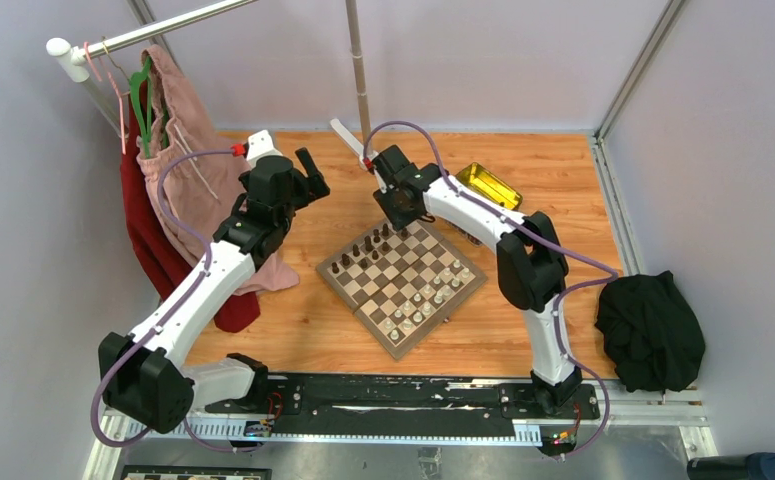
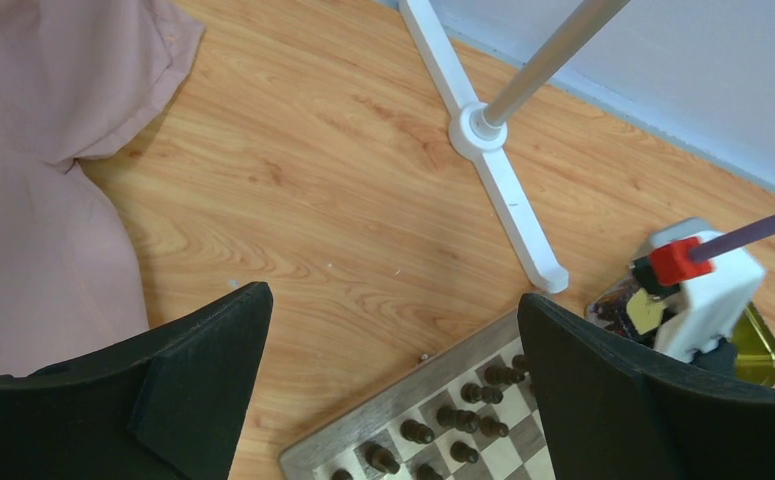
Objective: Set up the chess pieces on the board
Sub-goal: Place the chess piece on the chessboard, then pick up the chess piece from the storage box.
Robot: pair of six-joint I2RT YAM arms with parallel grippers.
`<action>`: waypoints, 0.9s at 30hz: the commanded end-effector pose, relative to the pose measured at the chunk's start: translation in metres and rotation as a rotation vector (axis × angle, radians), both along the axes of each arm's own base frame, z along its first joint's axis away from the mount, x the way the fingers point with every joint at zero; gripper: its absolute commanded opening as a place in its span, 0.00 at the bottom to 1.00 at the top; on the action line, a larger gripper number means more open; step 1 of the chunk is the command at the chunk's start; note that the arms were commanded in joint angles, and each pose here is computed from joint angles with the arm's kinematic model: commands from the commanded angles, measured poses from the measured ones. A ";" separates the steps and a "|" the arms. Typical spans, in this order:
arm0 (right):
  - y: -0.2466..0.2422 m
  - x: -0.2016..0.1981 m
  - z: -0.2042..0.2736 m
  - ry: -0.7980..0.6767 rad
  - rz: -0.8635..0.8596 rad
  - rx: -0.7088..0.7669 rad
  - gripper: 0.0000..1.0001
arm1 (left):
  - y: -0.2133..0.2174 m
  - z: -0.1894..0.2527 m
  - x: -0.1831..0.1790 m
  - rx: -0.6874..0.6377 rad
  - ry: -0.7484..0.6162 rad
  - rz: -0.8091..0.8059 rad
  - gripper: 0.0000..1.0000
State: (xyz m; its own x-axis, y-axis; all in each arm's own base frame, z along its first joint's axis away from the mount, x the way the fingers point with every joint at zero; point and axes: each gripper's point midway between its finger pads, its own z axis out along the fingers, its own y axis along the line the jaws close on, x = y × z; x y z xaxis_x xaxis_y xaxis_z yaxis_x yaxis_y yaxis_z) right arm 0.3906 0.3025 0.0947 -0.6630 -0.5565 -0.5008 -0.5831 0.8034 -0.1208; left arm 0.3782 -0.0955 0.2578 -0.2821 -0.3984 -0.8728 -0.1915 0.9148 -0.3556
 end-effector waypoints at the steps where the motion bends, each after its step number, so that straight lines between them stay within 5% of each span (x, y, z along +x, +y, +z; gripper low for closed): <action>1: -0.005 -0.005 0.031 -0.059 -0.009 -0.004 0.44 | 0.007 0.009 -0.007 0.020 0.003 0.011 1.00; 12: -0.040 -0.001 0.077 -0.161 -0.101 0.009 0.50 | 0.015 -0.003 -0.016 0.033 0.013 0.036 1.00; 27: -0.179 0.037 0.065 -0.121 -0.512 0.068 0.50 | -0.012 -0.022 0.017 0.042 0.060 0.007 1.00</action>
